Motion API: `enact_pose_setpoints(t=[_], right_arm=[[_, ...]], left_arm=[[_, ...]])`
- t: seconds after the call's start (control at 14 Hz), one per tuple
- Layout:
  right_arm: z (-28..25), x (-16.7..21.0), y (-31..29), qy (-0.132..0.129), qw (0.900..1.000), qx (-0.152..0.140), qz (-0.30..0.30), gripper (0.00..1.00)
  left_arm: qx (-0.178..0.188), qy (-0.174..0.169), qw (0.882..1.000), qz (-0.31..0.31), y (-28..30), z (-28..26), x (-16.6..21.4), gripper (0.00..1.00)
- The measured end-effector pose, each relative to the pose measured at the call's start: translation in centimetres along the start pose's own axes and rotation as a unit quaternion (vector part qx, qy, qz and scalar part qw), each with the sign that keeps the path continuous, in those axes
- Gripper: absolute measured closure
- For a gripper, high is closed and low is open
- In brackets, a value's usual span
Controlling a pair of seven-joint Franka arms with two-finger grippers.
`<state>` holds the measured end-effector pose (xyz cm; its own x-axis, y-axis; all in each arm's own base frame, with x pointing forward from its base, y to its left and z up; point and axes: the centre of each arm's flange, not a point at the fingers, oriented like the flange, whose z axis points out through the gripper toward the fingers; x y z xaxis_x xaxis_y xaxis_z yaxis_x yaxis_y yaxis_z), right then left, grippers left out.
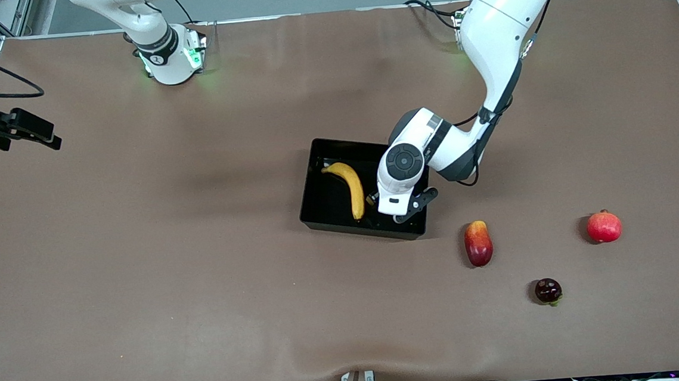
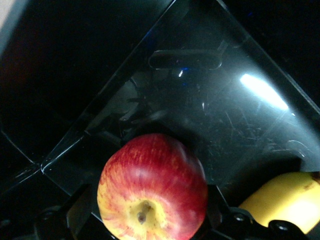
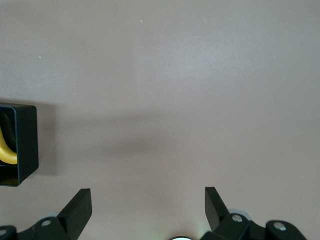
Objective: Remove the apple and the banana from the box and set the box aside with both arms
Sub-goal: 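Lower the left gripper and grasp the red apple in the box, then lift the apple out of the box with the left gripper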
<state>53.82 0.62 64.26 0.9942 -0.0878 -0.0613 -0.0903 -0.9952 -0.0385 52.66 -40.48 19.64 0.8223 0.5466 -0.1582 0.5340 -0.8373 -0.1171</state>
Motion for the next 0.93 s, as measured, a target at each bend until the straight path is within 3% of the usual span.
enact_pose_setpoints(t=[0.14,0.21,0.5,0.93], right_arm=[[0.0,0.0,0.0,0.0,1.0,0.0,0.0,0.0],[0.0,0.0,0.0,0.0,1.0,0.0,0.0,0.0],[0.2,0.1,-0.4,-0.002,1.0,0.0,-0.004,0.0],[0.4,0.2,-0.7,-0.004,1.0,-0.001,-0.007,0.0]], left_arm=[[-0.002,0.001,1.0,-0.001,0.1,-0.2,0.1,0.19],[-0.005,0.002,1.0,-0.002,0.1,-0.5,0.2,0.23],[-0.022,0.013,1.0,-0.01,-0.1,-4.3,1.4,0.23],[-0.015,0.041,0.999,0.011,-4.7,-18.7,4.0,0.23]])
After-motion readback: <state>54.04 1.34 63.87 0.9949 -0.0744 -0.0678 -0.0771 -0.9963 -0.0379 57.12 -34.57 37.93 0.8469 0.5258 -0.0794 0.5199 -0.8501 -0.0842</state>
